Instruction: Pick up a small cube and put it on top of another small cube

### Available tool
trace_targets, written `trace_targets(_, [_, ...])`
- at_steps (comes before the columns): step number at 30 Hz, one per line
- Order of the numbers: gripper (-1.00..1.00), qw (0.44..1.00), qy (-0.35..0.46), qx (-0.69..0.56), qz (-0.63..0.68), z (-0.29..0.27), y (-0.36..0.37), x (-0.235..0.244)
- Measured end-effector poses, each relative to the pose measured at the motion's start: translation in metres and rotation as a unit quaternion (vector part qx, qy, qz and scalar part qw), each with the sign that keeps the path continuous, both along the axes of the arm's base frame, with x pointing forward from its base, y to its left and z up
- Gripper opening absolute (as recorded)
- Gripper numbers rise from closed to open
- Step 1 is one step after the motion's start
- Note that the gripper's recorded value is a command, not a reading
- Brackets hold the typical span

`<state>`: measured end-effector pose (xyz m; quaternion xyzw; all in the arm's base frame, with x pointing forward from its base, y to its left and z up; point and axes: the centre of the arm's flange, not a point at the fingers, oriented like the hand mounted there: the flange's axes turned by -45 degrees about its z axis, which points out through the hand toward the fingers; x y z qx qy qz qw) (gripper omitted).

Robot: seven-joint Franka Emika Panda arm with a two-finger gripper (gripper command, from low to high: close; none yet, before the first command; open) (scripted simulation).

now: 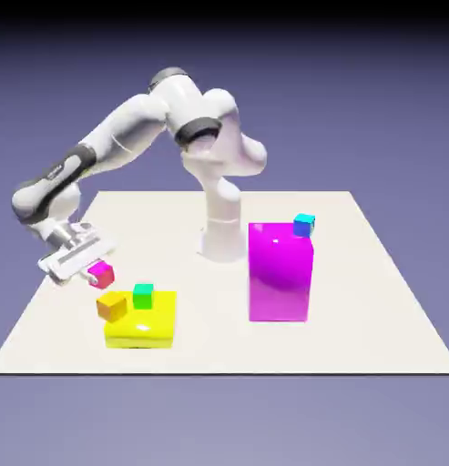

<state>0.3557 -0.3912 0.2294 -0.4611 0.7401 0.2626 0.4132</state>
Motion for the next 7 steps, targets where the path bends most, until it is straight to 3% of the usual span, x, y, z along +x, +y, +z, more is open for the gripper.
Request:
trace_targets(2, [-1.00, 1.000, -0.002, -0.007, 0.008, 0.014, 0.000, 0.013])
trace_targets(3, [-1.00, 1.000, -0.003, -0.006, 0.009, -0.009, 0.019, 0.024])
trace_targets(4, [1.00, 1.000, -0.002, -0.007, 0.008, -0.032, 0.039, 0.031])
trace_targets(7, [1.00, 1.000, -0.002, -0.006, 0.009, -0.009, 0.019, 0.023])
